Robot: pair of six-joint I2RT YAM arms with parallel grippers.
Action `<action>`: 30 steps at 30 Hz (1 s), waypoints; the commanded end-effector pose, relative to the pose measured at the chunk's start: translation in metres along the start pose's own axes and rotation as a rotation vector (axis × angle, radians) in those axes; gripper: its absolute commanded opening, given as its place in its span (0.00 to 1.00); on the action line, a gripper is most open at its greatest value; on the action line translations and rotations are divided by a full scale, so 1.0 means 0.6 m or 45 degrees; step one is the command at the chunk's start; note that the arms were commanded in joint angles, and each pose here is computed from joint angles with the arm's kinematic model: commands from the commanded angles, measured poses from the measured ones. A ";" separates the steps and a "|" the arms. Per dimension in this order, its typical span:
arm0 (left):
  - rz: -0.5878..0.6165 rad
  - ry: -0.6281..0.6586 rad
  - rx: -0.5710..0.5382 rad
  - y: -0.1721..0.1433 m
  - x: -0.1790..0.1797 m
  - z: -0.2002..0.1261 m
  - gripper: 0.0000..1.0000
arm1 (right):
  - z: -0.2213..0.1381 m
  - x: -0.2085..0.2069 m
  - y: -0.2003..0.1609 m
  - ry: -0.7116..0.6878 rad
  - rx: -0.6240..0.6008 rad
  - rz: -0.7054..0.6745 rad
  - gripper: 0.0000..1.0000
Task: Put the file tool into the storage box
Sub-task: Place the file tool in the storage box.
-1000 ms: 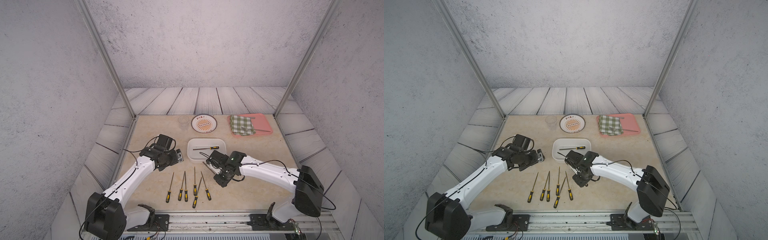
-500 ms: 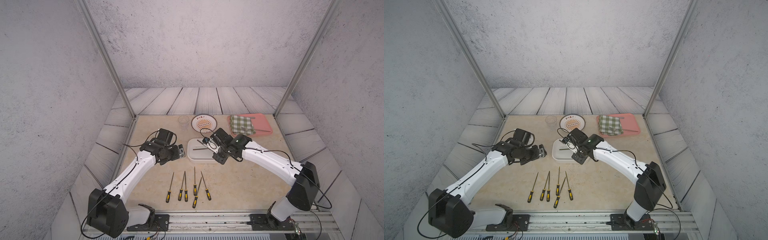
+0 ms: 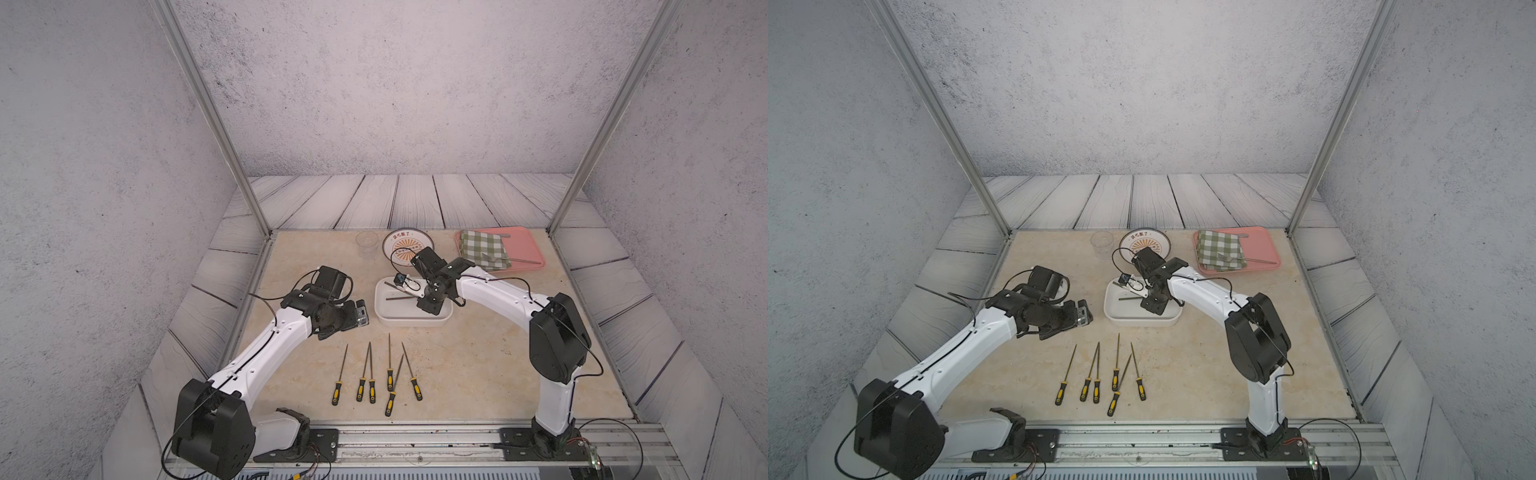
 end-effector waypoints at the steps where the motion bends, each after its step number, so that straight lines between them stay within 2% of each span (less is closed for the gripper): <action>1: 0.037 -0.058 -0.001 0.006 -0.014 -0.013 0.99 | 0.010 -0.003 0.008 0.013 -0.024 -0.064 0.03; 5: 0.041 -0.027 -0.033 0.010 -0.011 -0.015 0.99 | 0.033 -0.008 -0.006 -0.007 0.004 -0.090 0.03; 10: 0.044 -0.019 0.013 0.015 -0.012 -0.005 0.99 | 0.041 -0.002 -0.031 0.027 0.034 -0.118 0.04; 17: -0.001 -0.004 0.006 0.022 -0.011 0.004 0.99 | 0.054 0.009 -0.052 0.054 0.087 -0.066 0.07; 24: -0.059 -0.061 -0.013 0.037 -0.022 0.012 0.99 | 0.049 0.019 -0.055 0.119 0.075 -0.054 0.12; 30: -0.075 -0.049 0.012 0.039 -0.022 0.018 0.99 | 0.044 0.025 -0.061 0.152 0.088 -0.026 0.17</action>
Point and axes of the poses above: each gripper's point midway between its finger pads, its own z axis out along the fingers, its own x axis along the line the jaws close on, y = z × x, the point moved 8 cm from there along -z, back along the fingers, and after that the axes turned 10 degrees about z, right-handed, at the moved point
